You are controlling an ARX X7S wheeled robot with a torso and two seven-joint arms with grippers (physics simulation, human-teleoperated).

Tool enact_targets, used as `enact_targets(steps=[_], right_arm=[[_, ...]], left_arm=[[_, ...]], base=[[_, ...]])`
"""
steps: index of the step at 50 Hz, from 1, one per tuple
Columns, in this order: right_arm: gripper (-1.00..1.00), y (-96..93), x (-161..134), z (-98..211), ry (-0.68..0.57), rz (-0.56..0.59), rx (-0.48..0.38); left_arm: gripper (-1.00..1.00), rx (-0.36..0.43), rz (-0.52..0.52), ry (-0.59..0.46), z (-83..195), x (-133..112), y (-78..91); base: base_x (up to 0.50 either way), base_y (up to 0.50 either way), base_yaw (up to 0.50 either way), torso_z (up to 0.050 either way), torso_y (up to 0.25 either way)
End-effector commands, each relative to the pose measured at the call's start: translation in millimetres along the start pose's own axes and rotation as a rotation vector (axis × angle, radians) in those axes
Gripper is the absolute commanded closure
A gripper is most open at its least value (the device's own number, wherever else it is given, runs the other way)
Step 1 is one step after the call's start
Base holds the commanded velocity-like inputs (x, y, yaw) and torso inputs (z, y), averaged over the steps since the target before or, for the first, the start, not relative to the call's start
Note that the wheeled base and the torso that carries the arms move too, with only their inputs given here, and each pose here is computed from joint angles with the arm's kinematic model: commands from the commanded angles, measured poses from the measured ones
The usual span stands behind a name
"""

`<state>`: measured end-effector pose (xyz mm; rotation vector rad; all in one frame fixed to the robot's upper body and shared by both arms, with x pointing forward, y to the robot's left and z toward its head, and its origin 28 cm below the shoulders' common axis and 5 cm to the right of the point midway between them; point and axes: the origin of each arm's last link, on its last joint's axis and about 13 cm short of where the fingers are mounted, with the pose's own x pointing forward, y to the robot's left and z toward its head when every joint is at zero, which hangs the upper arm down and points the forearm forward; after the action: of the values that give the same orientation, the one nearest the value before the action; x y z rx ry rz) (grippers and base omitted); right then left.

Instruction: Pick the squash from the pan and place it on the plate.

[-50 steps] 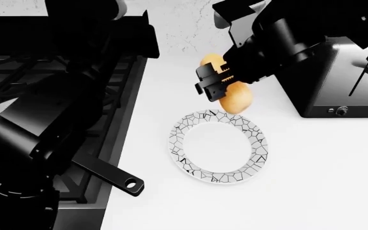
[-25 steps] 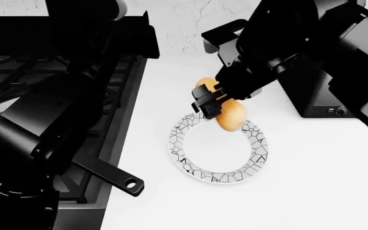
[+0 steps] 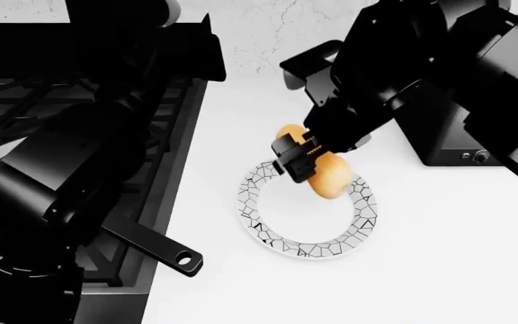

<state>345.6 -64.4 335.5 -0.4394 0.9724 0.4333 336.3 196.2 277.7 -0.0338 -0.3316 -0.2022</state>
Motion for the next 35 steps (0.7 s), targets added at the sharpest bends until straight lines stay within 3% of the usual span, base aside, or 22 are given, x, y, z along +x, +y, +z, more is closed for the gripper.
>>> enact_targets(steps=[1,35], right_arm=[[1.0,-0.2,-2.1,0.2,0.011,-0.015,-0.024],[1.0,-1.7,12.8,2.8,0.077,0.005,-0.047]], left_arm=[[-1.0,-0.001,-0.002,-0.006,1.6,0.0,-0.7],[-1.0,-0.004,0.0,-0.001,-0.6,-0.9,0.2]], base=[[0.0,0.0,0.0,0.0,0.0],[0.0,0.0,0.0,0.0,0.0]])
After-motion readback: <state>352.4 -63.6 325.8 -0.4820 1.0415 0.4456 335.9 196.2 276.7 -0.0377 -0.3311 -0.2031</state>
